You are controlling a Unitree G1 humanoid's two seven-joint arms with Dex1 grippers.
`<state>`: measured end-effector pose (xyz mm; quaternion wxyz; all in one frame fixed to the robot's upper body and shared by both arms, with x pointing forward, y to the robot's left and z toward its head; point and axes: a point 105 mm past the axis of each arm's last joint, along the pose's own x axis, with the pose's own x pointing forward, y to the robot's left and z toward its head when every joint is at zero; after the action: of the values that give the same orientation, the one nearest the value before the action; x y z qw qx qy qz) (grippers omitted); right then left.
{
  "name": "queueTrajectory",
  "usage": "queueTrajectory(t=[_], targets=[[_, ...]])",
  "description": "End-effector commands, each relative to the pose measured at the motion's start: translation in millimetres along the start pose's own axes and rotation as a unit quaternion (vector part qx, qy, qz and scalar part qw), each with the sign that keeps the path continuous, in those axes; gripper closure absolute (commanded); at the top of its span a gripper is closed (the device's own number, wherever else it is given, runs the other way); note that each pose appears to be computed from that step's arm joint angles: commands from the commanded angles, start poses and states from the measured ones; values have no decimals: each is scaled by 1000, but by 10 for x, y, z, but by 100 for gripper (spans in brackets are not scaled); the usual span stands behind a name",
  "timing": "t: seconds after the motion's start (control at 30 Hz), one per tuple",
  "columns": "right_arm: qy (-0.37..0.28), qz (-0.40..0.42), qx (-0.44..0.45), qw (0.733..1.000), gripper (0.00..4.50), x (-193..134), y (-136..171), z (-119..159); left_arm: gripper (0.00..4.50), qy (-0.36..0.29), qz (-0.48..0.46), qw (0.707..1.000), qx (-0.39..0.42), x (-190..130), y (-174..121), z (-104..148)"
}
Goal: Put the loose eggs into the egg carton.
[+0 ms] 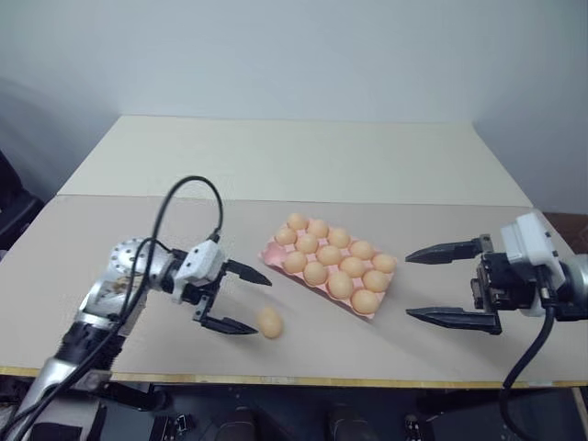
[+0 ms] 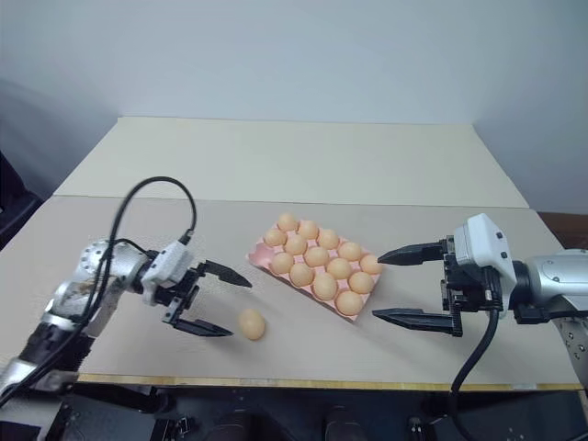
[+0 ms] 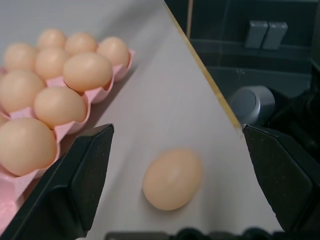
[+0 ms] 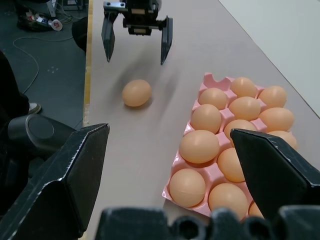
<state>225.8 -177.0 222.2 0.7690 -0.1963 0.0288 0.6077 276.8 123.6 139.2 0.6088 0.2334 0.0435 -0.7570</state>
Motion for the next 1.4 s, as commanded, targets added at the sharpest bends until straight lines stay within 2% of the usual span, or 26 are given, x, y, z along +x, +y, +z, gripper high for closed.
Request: queueTrajectory(t=[0.03, 0.33, 0.43, 0.6, 0.63, 0.8, 0.87, 0.97, 1.2, 1.4], targets=[[-6, -8, -21, 1000, 0, -36, 29, 112, 2, 41, -46, 997, 36, 122, -10, -107], [-8, -18, -21, 1000, 0, -39, 62, 119, 2, 73, -76, 993, 61, 290, 39, -307], [-10, -22, -23, 999, 0, -34, 52, 128, 64, 75, -77, 992, 63, 319, 57, -338], [-11, -25, -22, 999, 0, -34, 43, 130, 227, 68, -60, 994, 67, 297, 95, -308], [-11, -26, -22, 999, 0, -33, 39, 125, 249, 66, -58, 994, 67, 282, 100, -296], [-13, -27, -21, 999, 0, -20, 32, 119, 249, 20, -19, 999, 40, 119, 190, -116], [-14, -30, -21, 999, 0, -14, 28, 114, 249, -23, 49, 998, 20, 13, 368, 12], [-15, -32, -21, 999, 0, -8, 30, 111, 249, -53, 135, 989, -7, -95, 600, 97], [-17, -37, -25, 999, 0, -3, 16, 116, 249, -21, 268, 963, -22, -42, 988, 6], [-16, -41, -26, 999, 0, -2, 13, 122, 249, 2, 279, 960, -24, 5, 1079, -61]])
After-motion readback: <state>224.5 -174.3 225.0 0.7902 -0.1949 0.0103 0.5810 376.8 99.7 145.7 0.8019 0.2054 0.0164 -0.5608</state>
